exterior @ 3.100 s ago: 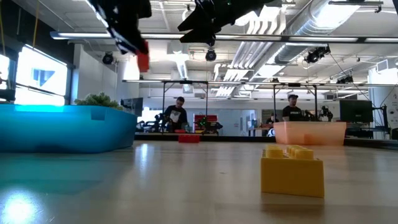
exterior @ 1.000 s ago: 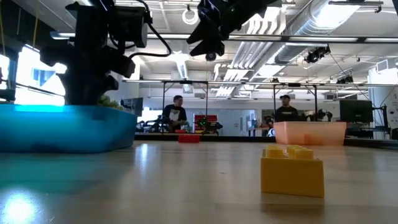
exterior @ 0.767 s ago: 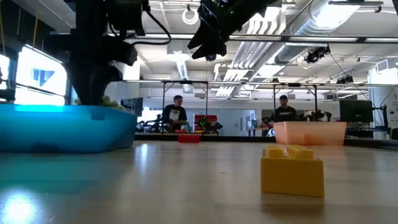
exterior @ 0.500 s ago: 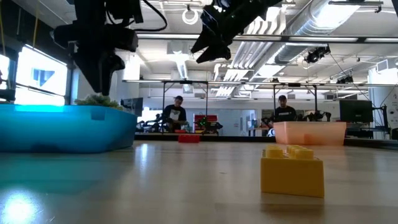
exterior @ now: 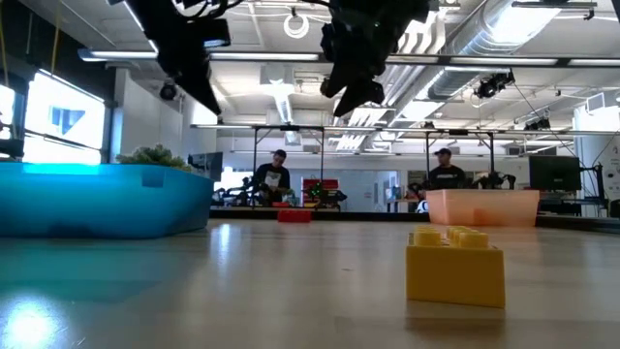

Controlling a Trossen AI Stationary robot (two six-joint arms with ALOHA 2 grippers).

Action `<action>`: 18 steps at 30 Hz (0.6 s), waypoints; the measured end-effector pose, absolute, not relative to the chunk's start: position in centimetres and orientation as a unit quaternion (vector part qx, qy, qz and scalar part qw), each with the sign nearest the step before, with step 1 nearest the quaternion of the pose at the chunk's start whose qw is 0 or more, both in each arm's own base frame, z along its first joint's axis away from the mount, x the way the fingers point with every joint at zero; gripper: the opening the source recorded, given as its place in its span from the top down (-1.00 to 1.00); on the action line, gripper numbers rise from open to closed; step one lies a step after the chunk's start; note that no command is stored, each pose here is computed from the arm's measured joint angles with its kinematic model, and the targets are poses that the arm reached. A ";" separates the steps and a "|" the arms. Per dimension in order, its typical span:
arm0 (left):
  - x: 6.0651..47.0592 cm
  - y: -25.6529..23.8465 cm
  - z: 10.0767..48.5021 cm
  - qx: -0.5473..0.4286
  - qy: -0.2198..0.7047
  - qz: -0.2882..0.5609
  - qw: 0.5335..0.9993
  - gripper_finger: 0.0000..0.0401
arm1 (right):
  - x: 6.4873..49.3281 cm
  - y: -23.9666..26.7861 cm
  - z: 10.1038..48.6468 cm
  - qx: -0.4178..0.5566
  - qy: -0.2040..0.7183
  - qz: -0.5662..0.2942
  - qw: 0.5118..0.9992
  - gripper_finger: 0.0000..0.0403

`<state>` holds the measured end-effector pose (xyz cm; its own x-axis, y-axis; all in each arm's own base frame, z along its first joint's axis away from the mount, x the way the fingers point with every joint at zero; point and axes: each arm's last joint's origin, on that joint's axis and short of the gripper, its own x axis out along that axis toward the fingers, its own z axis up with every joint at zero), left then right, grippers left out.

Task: Sort & place blocks by color
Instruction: Put the orange game piece into the blue bin

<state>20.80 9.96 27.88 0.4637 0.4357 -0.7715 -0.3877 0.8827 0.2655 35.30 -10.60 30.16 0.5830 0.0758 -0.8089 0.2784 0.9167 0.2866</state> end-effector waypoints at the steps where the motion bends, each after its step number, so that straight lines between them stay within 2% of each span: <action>1: 20.9 10.2 28.1 0.027 0.445 0.249 0.860 0.15 | 35.3 -10.3 30.1 0.207 0.456 -0.061 0.863 -0.17; 10: 21.4 12.1 29.4 0.031 0.357 0.299 0.884 0.15 | 35.7 -6.4 29.8 0.376 0.480 -0.106 0.785 -0.17; 18: 21.4 12.6 29.8 0.032 0.335 0.312 0.888 0.15 | 36.1 -1.9 29.7 0.487 0.490 -0.155 0.706 -0.17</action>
